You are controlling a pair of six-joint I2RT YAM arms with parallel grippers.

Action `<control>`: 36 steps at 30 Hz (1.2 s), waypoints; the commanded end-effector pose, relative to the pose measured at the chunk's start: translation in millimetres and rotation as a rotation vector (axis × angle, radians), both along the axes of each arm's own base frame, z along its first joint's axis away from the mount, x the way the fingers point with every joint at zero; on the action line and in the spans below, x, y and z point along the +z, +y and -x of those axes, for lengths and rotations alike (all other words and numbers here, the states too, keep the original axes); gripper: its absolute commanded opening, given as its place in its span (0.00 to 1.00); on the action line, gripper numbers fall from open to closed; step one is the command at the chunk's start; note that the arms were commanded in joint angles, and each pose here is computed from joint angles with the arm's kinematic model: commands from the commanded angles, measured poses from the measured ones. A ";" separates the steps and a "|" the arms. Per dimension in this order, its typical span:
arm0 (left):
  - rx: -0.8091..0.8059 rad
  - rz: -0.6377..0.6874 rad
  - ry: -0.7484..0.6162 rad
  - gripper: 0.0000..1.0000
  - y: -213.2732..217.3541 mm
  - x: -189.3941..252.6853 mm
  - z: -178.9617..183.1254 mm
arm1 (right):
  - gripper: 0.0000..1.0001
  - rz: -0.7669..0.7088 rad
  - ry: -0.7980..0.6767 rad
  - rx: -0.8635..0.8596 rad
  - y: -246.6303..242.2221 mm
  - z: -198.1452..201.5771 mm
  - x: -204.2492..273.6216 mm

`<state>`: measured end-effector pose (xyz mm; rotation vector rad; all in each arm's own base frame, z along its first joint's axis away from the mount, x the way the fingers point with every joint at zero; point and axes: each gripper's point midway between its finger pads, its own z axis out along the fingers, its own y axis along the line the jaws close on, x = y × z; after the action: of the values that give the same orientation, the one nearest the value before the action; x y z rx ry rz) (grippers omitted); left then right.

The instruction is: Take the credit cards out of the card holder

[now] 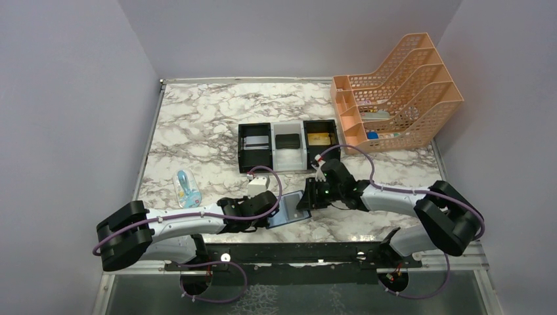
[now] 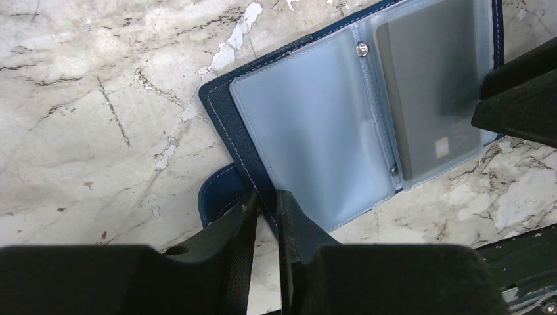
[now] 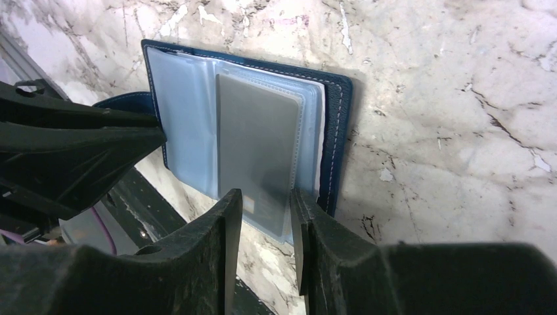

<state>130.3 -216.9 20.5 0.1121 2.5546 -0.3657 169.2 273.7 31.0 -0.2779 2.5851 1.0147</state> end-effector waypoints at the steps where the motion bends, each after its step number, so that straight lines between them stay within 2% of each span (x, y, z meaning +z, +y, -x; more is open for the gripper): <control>1: -0.012 0.006 0.000 0.19 -0.6 -2.4 2.5 | 0.35 0.007 0.002 0.021 1.8 0.3 -6.7; 9: -0.025 0.002 0.009 0.18 -5.1 -4.2 2.7 | 0.31 -0.083 -0.020 0.045 14.0 0.2 12.9; 18: -0.038 -0.010 0.010 0.17 -11.1 -4.9 0.9 | 0.29 -0.116 -0.041 0.048 16.3 0.0 28.6; 24: -0.040 -0.011 0.011 0.17 -11.6 -5.2 1.3 | 0.30 -0.011 -0.055 -0.030 -0.7 -8.8 15.6; 27: -0.036 -0.006 0.010 0.17 -10.3 -5.0 1.5 | 0.33 0.027 -0.070 -0.064 -8.3 -12.8 11.0; 36: -0.039 0.001 0.003 0.17 -8.7 -3.1 2.0 | 0.36 0.060 -0.031 -0.041 -8.3 -9.0 -6.6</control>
<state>134.3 -228.4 19.7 0.1341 2.5432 -0.3791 175.6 266.6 32.4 -0.2470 2.5712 0.9501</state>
